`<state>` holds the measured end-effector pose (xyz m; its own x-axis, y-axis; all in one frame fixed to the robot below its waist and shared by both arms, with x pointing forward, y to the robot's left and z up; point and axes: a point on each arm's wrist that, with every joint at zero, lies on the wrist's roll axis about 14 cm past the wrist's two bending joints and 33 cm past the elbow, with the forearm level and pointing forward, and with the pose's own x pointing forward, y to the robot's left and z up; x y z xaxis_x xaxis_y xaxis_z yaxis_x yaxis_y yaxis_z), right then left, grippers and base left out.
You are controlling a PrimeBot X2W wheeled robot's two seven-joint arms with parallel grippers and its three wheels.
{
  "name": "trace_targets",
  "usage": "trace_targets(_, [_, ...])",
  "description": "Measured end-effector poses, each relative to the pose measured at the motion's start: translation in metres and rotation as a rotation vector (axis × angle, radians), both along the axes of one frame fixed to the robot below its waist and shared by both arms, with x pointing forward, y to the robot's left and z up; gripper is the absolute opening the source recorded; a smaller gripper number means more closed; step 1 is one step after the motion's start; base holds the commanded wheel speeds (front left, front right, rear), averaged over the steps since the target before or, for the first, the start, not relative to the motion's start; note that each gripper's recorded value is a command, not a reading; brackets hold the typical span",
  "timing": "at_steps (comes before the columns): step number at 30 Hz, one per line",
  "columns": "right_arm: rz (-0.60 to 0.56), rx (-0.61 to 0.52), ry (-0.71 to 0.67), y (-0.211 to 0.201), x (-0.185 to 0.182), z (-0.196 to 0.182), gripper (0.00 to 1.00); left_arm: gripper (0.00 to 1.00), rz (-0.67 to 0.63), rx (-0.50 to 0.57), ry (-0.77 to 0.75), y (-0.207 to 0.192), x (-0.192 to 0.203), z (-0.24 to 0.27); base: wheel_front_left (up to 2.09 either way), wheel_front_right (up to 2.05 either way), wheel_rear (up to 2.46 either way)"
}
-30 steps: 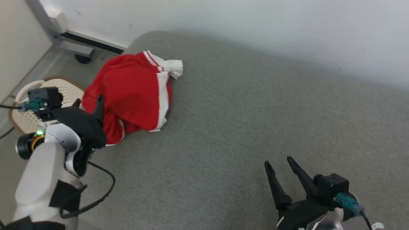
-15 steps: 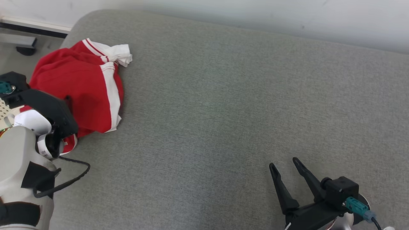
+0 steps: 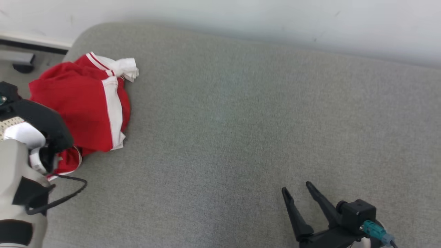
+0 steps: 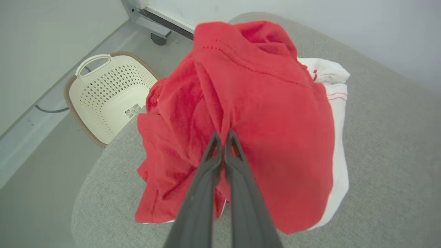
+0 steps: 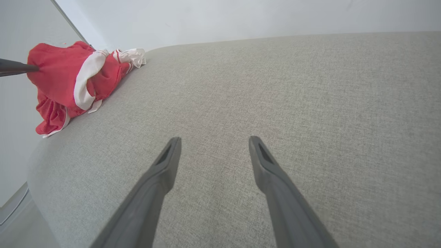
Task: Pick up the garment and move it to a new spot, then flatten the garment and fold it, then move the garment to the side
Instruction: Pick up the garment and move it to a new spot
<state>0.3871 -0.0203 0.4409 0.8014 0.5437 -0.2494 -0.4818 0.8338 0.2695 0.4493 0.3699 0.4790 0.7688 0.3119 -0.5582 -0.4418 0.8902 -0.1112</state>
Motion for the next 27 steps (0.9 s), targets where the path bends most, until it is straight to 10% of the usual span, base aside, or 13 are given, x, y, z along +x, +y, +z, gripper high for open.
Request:
trace_targets(13, [-0.076,0.087,-0.146,-0.008,-0.013,0.045,1.0,0.0,-0.092,0.084,-0.387,-0.003,0.006,0.174,0.0,0.0,0.0])
trace_targets(27, [-0.345,0.086,-0.28,-0.096,-0.027,0.081,1.0,0.0,-0.606,-0.035,-0.723,-0.226,0.039,0.283,0.0,0.0,0.0])
